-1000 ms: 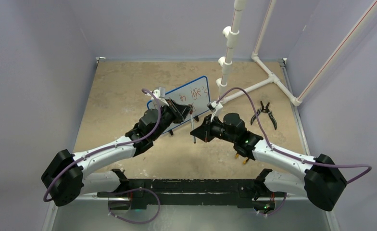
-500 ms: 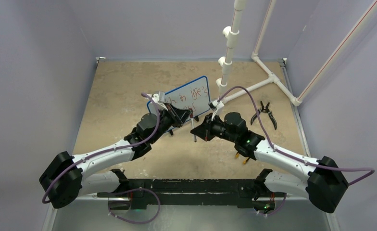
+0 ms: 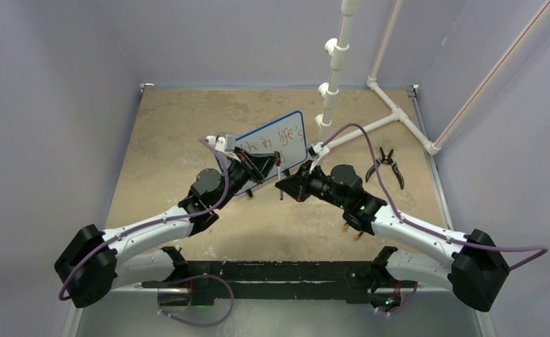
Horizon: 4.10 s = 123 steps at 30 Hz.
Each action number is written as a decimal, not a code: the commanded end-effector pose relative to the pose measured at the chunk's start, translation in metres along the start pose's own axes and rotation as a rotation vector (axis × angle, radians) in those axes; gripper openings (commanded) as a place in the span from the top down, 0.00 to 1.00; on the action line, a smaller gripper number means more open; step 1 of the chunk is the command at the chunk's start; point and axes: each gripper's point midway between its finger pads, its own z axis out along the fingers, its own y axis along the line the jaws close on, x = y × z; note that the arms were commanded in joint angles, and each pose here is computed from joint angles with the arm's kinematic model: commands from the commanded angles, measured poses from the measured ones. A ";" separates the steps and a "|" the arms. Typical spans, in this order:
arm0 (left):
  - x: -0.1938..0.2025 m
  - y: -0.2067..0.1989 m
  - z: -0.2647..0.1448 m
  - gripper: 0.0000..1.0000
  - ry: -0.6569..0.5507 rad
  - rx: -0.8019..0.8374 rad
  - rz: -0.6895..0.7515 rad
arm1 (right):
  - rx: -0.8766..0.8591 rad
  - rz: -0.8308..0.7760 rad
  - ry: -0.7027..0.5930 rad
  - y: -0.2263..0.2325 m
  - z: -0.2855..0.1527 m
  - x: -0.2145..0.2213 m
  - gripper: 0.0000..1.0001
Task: Write a sentence on the whiteboard
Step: Close the whiteboard marker at the center of the board.
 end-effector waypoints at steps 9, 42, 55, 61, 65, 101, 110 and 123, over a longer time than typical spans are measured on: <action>0.052 -0.003 -0.035 1.00 0.211 0.106 0.083 | 0.013 -0.003 -0.461 0.025 -0.013 -0.134 1.00; 0.078 -0.009 -0.053 1.00 0.303 0.093 0.116 | 0.015 -0.010 -0.541 0.026 -0.020 -0.148 1.00; -0.034 -0.079 -0.025 0.29 0.269 0.196 0.335 | -0.146 -0.284 -0.304 0.049 -0.031 -0.095 1.00; -0.069 -0.106 -0.012 0.18 0.250 0.283 0.315 | -0.254 -0.339 -0.240 0.065 -0.039 -0.079 1.00; -0.074 -0.118 -0.006 0.16 0.249 0.323 0.304 | -0.293 -0.356 -0.191 0.070 -0.036 -0.070 1.00; 0.033 -0.059 -0.046 1.00 0.524 0.340 0.253 | -0.200 -0.163 -0.303 0.069 -0.036 -0.109 1.00; 0.067 -0.054 -0.061 1.00 0.641 0.348 0.258 | -0.165 -0.157 -0.357 0.067 -0.039 -0.124 1.00; 0.093 -0.034 -0.085 1.00 0.746 0.296 0.231 | -0.153 -0.127 -0.456 0.069 -0.058 -0.139 1.00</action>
